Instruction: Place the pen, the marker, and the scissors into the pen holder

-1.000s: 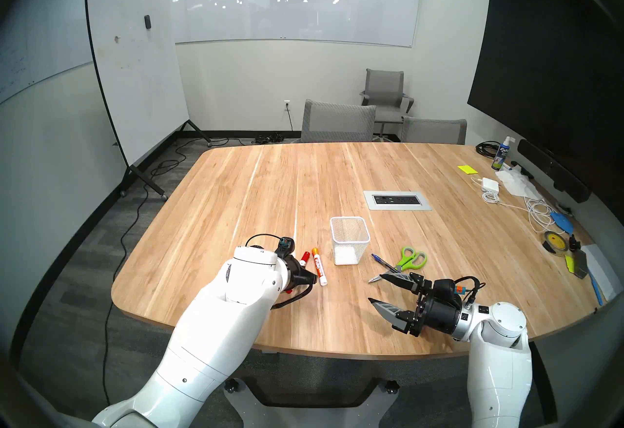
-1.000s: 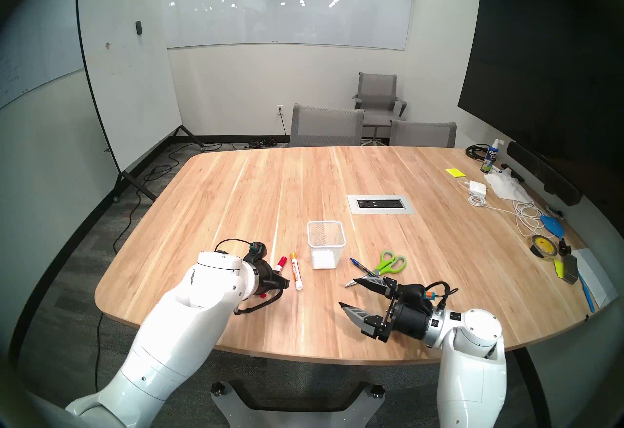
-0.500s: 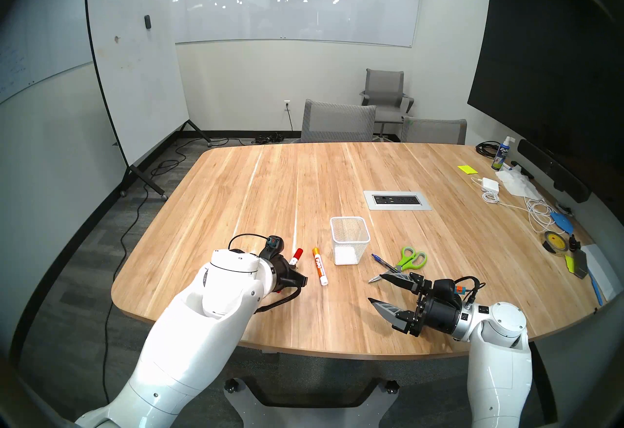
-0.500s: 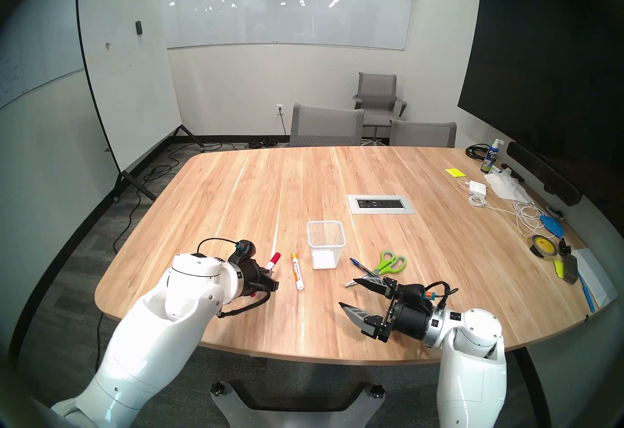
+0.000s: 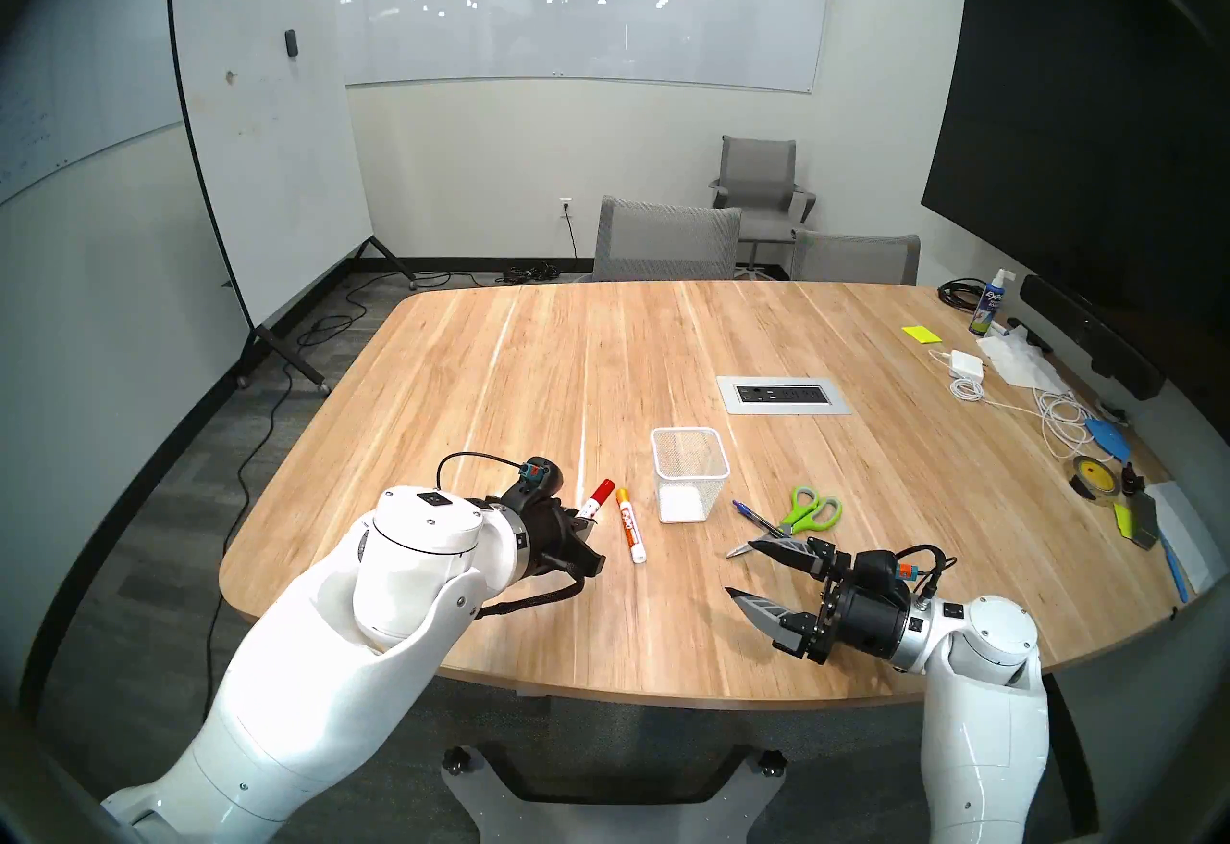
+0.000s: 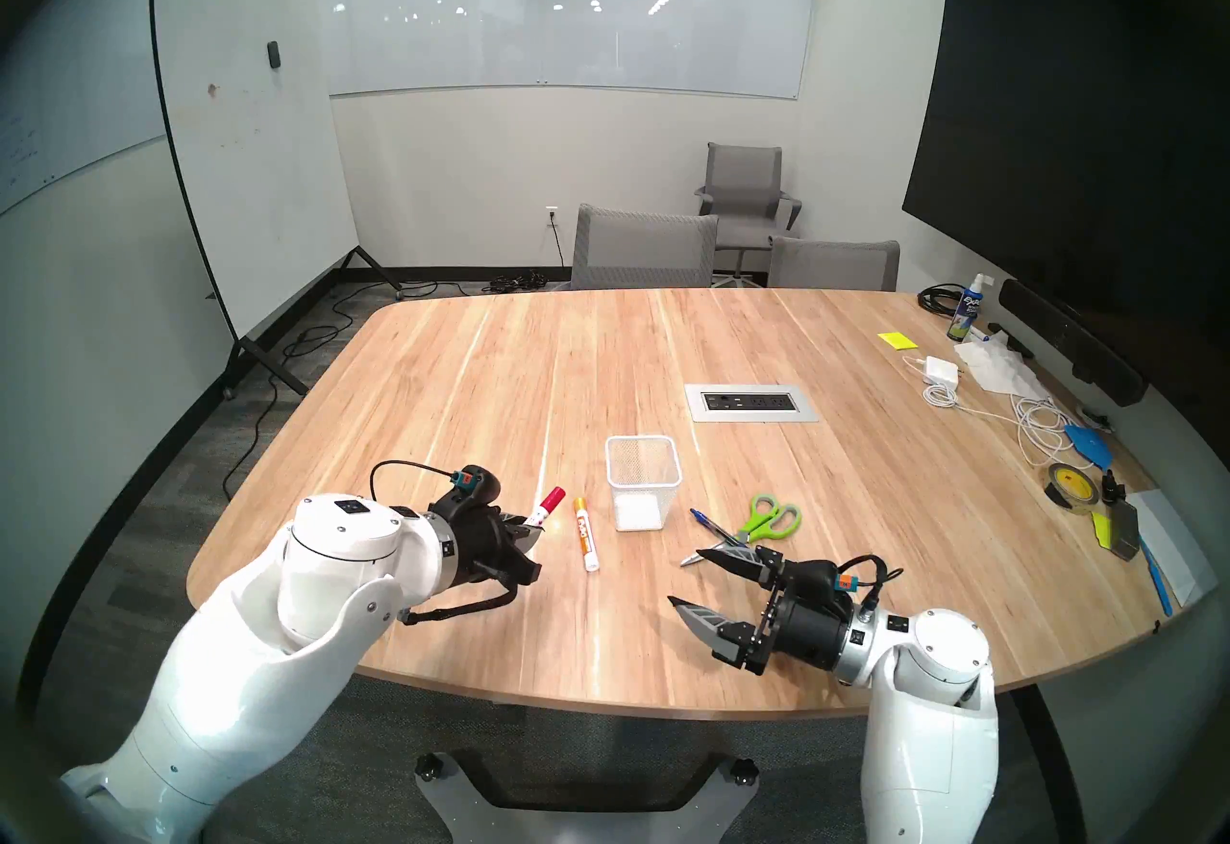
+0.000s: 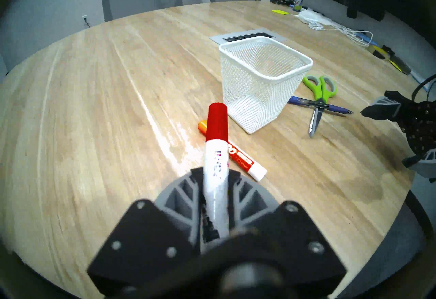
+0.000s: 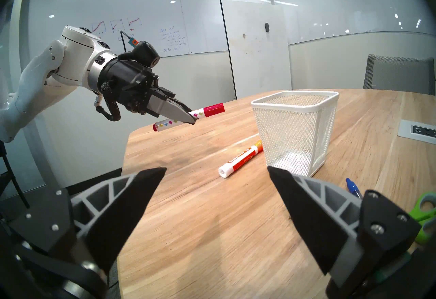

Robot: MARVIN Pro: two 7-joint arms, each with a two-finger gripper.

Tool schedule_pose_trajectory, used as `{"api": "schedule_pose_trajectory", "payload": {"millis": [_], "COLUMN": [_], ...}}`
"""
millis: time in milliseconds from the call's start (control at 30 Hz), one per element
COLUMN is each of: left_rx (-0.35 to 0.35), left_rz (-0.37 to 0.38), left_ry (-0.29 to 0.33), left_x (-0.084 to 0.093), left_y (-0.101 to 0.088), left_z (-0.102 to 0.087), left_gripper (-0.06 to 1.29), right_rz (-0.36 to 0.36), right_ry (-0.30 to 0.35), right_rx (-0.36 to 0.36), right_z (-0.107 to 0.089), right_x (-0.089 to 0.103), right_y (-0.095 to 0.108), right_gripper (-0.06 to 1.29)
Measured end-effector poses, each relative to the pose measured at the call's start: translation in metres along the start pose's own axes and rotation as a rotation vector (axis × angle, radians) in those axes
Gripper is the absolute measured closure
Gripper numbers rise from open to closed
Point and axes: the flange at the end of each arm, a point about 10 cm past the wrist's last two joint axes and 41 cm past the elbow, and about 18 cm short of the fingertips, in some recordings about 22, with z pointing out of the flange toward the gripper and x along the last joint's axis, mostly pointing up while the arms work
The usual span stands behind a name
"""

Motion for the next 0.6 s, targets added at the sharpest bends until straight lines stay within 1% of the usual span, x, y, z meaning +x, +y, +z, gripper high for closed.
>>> {"api": "schedule_pose_trajectory", "payload": {"millis": [300, 600], "left_rx": [-0.020, -0.081], "left_rz": [0.066, 0.112], "left_ry": [0.042, 0.087], "left_x": [0.006, 0.018], "left_y": [-0.002, -0.005], "left_z": [-0.005, -0.010], "left_gripper": [1.04, 1.04], "right_rz": [0.000, 0.000], "right_ry": [0.000, 0.000], "right_rx": [0.000, 0.000], "right_z": [0.000, 0.000], "right_x": [0.000, 0.000], "right_y": [0.000, 0.000], "right_gripper": [-0.01, -0.01]}}
